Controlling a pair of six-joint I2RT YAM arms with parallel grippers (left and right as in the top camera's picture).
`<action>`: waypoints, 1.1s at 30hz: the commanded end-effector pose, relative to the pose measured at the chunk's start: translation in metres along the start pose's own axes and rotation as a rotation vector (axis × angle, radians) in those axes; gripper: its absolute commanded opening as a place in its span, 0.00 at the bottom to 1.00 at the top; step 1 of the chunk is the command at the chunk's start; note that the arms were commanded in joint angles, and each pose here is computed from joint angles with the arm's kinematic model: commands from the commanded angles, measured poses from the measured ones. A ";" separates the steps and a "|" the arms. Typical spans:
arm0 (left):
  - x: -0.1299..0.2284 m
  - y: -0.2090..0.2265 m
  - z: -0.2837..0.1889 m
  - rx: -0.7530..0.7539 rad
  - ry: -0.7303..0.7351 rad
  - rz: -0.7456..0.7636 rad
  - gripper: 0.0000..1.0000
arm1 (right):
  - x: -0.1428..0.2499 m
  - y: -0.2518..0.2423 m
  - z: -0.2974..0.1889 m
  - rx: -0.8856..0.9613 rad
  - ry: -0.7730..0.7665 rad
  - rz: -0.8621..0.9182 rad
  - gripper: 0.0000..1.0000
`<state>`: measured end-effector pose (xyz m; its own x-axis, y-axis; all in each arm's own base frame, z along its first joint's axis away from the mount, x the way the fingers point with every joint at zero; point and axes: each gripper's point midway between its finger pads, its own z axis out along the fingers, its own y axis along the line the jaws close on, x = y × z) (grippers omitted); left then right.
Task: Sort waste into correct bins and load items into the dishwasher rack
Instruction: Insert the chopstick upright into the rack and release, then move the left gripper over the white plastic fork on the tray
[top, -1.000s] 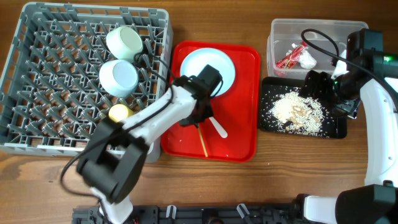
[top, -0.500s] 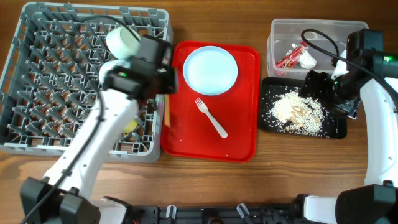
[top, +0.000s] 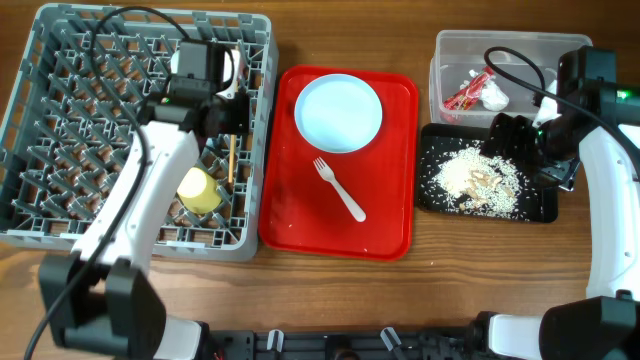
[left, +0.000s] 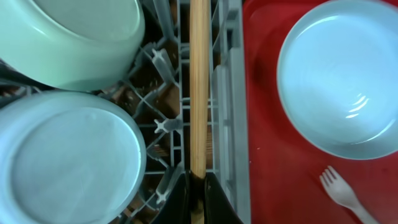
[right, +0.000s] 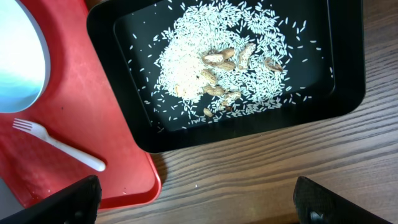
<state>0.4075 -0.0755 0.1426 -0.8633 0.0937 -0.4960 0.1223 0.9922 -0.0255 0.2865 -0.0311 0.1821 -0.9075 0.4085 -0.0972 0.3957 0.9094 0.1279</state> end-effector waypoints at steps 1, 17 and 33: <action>0.004 -0.002 0.026 0.016 0.048 0.017 0.12 | -0.004 0.002 -0.009 -0.012 -0.033 -0.021 1.00; -0.034 -0.069 -0.044 0.297 -0.090 -0.152 0.57 | -0.004 0.002 -0.009 -0.013 -0.036 -0.020 1.00; 0.083 -0.181 0.031 0.136 0.325 -0.364 0.61 | -0.004 0.002 -0.009 -0.013 -0.035 -0.021 1.00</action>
<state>0.3354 -0.2426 0.1043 -0.9751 -0.1092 -0.1932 -0.0430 0.9470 -0.3184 0.2874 -0.0312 0.1822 -0.9072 0.4085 -0.1009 0.3952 0.9095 0.1288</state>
